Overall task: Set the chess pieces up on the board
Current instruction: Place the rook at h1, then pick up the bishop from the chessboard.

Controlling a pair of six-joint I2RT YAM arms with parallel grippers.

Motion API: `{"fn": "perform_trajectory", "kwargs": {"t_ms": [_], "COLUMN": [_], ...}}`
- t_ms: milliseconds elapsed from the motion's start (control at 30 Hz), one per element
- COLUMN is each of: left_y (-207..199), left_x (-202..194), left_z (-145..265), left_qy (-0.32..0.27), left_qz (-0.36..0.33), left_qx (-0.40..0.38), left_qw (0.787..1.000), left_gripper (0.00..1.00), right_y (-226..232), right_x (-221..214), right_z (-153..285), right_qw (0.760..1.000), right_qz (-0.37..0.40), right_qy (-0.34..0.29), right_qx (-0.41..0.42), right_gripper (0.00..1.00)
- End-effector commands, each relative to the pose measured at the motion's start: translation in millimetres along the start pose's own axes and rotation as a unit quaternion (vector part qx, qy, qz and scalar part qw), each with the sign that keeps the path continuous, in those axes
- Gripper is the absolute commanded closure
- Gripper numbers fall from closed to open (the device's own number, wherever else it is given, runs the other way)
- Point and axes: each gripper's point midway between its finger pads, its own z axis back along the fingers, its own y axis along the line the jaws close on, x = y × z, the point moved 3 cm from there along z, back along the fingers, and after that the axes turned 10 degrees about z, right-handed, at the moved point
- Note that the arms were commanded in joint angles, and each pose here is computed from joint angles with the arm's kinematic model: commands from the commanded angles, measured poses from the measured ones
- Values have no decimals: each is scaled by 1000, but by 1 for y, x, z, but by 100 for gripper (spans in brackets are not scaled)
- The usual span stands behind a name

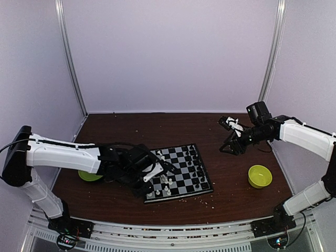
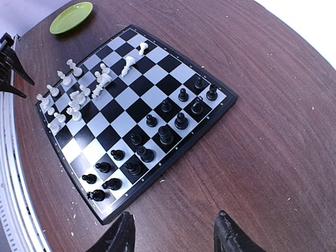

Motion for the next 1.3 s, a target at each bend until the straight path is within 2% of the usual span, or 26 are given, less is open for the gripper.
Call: {"fn": "perform_trajectory", "kwargs": {"t_ms": [0, 100, 267, 433, 600, 733, 900, 967, 1100, 1267], "left_y": [-5, 3, 39, 94, 139, 150, 149, 140, 114, 103], "left_x": [31, 50, 89, 129, 167, 187, 189, 190, 183, 152], "left_z": [41, 53, 50, 38, 12, -11, -30, -33, -28, -22], "left_qy": [-53, -78, -95, -110, -101, -88, -70, -66, -44, -18], "left_qz": [-7, -6, 32, 94, 165, 215, 263, 237, 78, -99], "left_qx": [-9, 11, 34, 43, 39, 48, 37, 17, -11, -34], "left_qw": [999, 997, 994, 989, 980, 971, 962, 969, 996, 994], "left_gripper": [73, 69, 68, 68, 71, 70, 67, 67, 64, 60], "right_y": [0, 0, -2, -5, -6, -5, -7, -7, -5, -5], "right_x": [4, 3, 1, -4, -8, -9, -11, -11, -10, -11], "right_z": [5, 3, -1, -4, -9, -11, -12, -13, -13, -14], "right_qw": [1000, 1000, 1000, 1000, 1000, 1000, 1000, 999, 999, 999], "right_qz": [2, -1, -4, -1, -6, -11, -7, -8, -8, -7], "right_qy": [-7, -7, 3, 14, 21, 22, 29, 31, 28, 31], "right_qx": [0, 2, 5, -1, 3, 11, 6, 9, 15, 20], "right_gripper": [49, 49, 49, 49, 49, 49, 49, 49, 48, 48]}}
